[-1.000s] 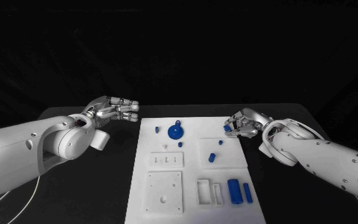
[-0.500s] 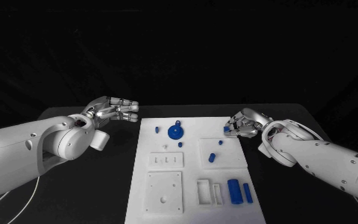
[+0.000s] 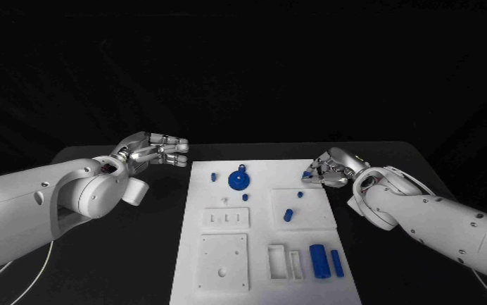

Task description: Assemble the parts on the task board

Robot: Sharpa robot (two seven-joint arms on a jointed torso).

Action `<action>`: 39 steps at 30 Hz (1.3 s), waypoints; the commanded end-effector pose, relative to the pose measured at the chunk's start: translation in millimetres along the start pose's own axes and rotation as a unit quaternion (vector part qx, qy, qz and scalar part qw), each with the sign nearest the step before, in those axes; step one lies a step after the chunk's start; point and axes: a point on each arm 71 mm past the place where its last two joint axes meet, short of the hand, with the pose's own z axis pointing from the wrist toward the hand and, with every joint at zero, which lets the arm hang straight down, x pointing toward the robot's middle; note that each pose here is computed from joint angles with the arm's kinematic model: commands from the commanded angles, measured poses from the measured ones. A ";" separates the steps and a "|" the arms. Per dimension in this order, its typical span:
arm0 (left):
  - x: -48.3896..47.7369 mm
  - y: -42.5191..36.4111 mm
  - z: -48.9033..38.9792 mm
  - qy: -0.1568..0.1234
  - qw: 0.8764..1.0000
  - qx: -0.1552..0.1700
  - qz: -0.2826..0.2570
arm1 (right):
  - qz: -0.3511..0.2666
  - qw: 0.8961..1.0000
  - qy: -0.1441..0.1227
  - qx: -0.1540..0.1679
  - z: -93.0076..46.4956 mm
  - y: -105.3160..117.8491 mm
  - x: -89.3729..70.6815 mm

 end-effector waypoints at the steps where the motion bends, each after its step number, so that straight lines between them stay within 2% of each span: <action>1: 1.7 -0.7 0.0 0.008 1.000 0.002 0.000 | -0.015 1.000 -0.021 0.014 -0.4 0.6 1.3; 20: 0.8 -0.4 -0.7 0.008 1.000 0.001 -0.001 | -0.026 0.999 -0.022 0.013 -2.1 9.5 8.5; 31: -0.5 -0.2 -0.9 0.007 1.000 0.001 0.000 | -0.002 1.000 -0.027 -0.011 -5.5 9.9 0.9; 39: -0.7 0.2 -0.5 0.007 1.000 0.001 0.000 | 0.035 0.999 -0.011 -0.029 -2.9 8.2 -11.0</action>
